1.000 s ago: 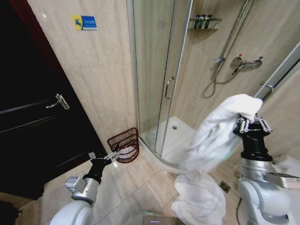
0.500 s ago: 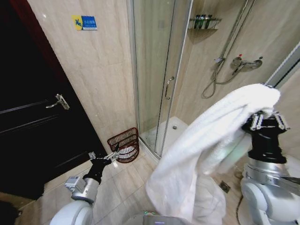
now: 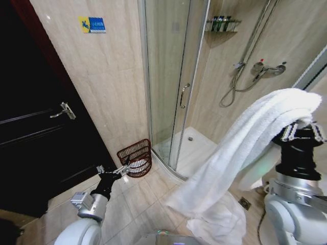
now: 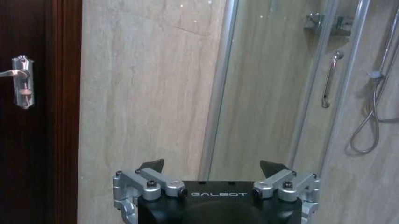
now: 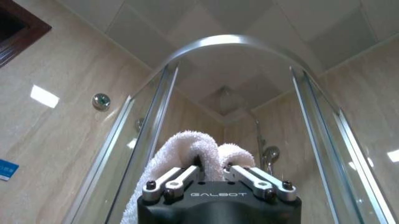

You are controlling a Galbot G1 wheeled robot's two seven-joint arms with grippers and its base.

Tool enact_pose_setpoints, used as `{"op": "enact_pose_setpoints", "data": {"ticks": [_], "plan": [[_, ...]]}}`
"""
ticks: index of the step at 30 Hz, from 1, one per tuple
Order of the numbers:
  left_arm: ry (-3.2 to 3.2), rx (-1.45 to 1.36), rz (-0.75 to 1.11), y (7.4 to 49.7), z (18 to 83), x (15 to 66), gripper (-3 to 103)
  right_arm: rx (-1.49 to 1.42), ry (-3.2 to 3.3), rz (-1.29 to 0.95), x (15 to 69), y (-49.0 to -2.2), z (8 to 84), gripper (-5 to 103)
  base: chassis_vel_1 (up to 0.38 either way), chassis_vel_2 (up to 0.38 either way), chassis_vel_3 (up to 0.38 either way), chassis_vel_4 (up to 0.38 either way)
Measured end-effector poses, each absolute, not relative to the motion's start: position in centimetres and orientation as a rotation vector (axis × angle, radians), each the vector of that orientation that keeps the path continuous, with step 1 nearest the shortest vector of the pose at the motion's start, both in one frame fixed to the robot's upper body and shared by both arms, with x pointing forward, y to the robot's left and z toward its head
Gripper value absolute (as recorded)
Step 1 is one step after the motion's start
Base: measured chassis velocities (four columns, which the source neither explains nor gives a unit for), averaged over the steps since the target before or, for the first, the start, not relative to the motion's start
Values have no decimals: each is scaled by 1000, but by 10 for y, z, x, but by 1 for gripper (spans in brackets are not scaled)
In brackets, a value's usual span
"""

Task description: Discard the used towel into the hamper.

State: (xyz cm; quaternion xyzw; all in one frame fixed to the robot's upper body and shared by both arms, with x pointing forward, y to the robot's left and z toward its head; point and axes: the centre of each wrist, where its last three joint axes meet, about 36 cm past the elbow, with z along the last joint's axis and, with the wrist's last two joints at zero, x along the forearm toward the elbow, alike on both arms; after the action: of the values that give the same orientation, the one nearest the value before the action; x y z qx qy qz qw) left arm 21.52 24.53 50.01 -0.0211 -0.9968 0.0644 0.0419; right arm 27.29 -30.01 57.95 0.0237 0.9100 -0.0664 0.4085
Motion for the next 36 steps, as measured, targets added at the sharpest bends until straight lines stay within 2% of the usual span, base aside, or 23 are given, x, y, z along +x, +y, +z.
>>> {"op": "enact_pose_setpoints", "data": {"ticks": [9,20,36], "plan": [[-3051,-65,197,245,500,215,100,57,2308,-163,271,-301,578,9,54,54,-71,-64],[-3051,-65,196,245,500,215,100,16,2313,-148,272,-298,577,9,180,165,-184,-172],[-3051,-65,197,245,500,215,100,-201,2256,-113,289,-293,598,9,-9,-3,25,16]]}}
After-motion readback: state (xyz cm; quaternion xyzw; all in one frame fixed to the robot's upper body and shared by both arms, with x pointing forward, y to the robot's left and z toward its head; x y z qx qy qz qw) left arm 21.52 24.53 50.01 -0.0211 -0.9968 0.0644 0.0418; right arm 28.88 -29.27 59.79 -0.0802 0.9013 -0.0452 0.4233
